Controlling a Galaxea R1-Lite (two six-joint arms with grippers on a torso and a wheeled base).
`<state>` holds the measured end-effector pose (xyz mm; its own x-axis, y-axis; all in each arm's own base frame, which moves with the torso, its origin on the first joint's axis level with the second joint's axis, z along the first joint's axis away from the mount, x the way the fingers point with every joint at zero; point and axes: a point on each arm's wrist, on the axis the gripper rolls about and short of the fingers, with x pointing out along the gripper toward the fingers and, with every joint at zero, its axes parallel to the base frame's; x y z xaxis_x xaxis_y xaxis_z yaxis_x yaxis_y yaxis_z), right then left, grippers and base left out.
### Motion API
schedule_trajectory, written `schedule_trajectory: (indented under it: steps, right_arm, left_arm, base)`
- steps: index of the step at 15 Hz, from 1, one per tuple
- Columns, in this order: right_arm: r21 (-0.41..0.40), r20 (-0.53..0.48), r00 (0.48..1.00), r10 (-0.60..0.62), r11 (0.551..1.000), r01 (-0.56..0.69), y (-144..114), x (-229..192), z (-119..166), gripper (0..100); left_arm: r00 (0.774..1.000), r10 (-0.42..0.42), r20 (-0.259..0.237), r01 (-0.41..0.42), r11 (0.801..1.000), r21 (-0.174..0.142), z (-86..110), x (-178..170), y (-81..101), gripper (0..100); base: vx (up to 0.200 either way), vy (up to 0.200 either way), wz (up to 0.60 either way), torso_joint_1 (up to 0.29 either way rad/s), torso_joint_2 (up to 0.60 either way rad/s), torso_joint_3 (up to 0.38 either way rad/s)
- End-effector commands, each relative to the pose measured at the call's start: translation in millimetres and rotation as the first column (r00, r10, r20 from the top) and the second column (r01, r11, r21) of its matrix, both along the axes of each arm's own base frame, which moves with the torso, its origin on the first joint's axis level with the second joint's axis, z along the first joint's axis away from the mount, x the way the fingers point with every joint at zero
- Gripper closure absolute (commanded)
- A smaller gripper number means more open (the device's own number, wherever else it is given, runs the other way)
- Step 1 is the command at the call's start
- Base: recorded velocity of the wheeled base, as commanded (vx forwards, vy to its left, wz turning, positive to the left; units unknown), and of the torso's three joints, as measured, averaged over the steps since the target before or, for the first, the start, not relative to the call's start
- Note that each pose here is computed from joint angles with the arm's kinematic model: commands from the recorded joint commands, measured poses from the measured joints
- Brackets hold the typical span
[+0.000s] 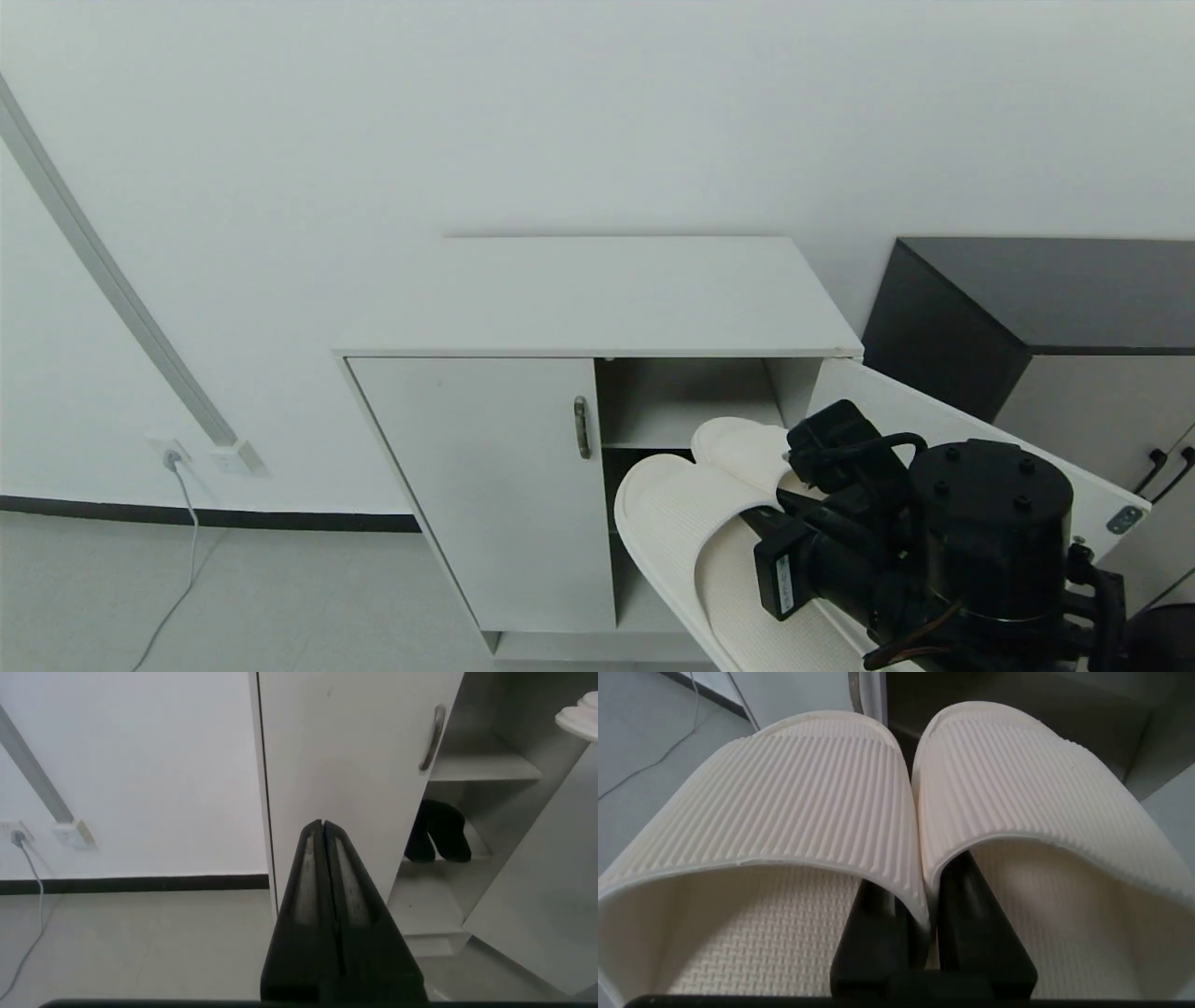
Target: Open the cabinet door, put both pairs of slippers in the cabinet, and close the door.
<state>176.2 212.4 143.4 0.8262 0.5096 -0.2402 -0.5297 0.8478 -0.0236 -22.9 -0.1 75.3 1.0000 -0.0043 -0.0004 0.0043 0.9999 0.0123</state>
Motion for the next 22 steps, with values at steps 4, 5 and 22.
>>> schedule_trajectory:
  steps: [4, 5, 22]
  right_arm:
    - [-0.007, -0.006, 1.000, 0.006, 1.000, -0.006, 1.3, -0.9, -2.4, 100]
    - [-0.007, -0.006, 1.000, 0.006, 1.000, -0.006, 1.3, -0.9, -2.4, 100]
    - [-0.027, -0.025, 1.000, -0.014, 1.000, 0.013, 6.4, 9.7, -19.1, 100]
  left_arm:
    - [1.000, 0.000, -0.001, 0.000, 1.000, 0.000, 0.0, 0.1, 0.0, 100]
    - [1.000, 0.000, -0.001, 0.000, 1.000, 0.000, 0.0, 0.1, 0.0, 100]
    - [1.000, 0.000, -0.001, 0.000, 1.000, 0.001, 0.0, 0.1, 0.0, 100]
  base:
    - [0.000, 0.000, 0.00, -0.211, 0.53, 0.314]
    - [0.000, 0.000, 0.00, -0.198, 0.51, 0.305]
    - [0.000, 0.000, 0.00, -0.127, 0.47, 0.338]
